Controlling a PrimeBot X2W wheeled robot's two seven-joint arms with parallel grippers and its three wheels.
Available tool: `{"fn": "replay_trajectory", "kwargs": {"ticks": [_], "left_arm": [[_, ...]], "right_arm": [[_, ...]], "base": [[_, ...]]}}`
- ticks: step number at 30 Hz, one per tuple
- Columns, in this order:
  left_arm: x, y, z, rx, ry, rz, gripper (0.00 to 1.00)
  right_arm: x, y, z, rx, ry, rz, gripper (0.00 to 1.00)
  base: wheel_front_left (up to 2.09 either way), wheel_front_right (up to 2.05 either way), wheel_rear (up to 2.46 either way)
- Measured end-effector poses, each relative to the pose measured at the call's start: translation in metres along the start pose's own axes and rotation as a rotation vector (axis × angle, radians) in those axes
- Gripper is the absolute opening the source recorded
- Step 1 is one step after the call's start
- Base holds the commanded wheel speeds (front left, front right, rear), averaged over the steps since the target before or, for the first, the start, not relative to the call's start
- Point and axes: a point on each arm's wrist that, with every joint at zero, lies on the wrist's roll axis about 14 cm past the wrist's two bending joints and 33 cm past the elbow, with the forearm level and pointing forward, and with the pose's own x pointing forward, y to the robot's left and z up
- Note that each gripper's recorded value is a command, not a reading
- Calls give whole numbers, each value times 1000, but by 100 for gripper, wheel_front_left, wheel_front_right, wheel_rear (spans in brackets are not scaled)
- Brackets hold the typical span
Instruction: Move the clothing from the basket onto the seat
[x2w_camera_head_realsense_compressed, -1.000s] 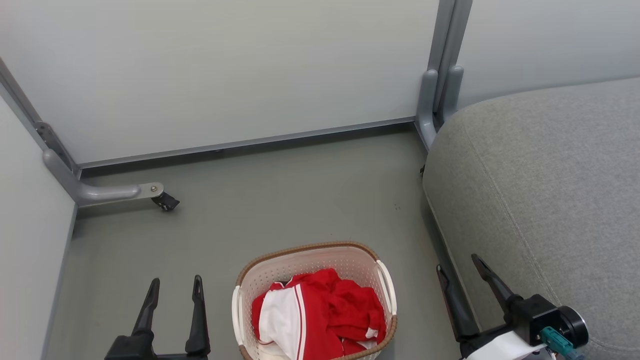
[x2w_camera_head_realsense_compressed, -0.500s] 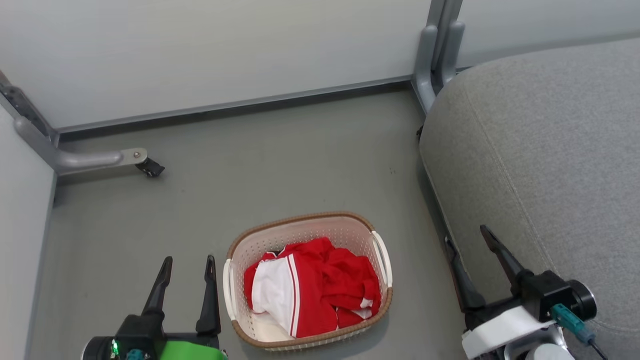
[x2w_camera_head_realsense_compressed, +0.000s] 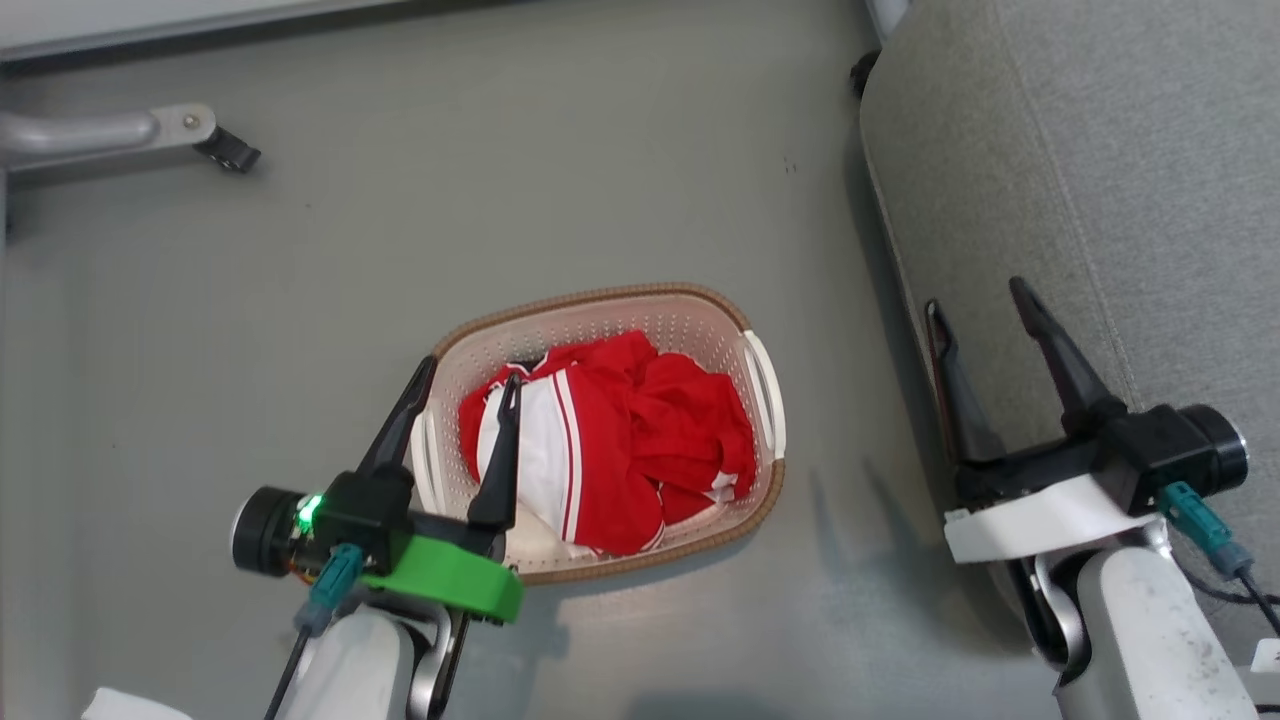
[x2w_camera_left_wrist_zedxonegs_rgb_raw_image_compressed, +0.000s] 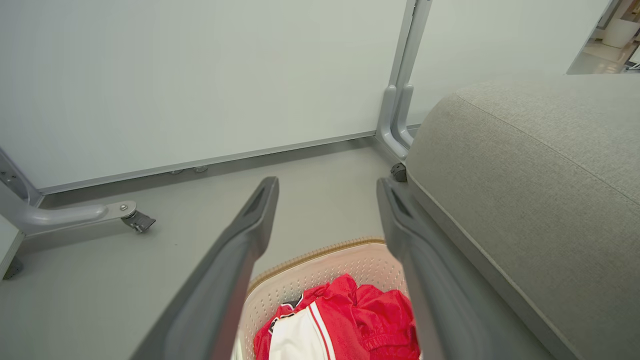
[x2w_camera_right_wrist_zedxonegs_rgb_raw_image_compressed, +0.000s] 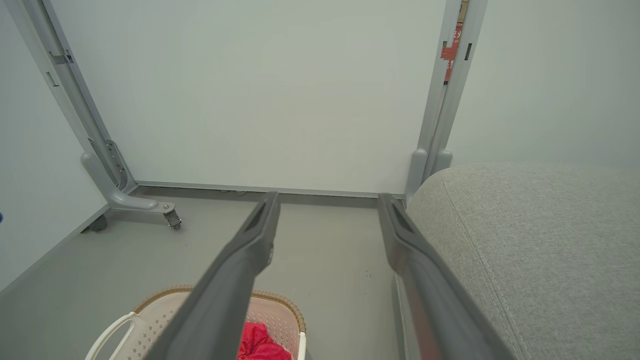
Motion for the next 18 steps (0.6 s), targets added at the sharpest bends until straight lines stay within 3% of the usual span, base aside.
{"fn": "replay_trajectory", "kwargs": {"ticks": [6,12,18], "left_arm": [[47,-17,-35,12,73,-120,100],[73,-37,-106,23,248,-253,100],[80,-45,-186,9,456,-351,100]], "right_arm": [[31,-20,-16,-37,-5,-33,100],[53,-43,-45,-76,16,-79,100],[72,-68,-76,-46,19,-144,100]], "base": [[0,0,0],[0,0,0],[0,0,0]]}}
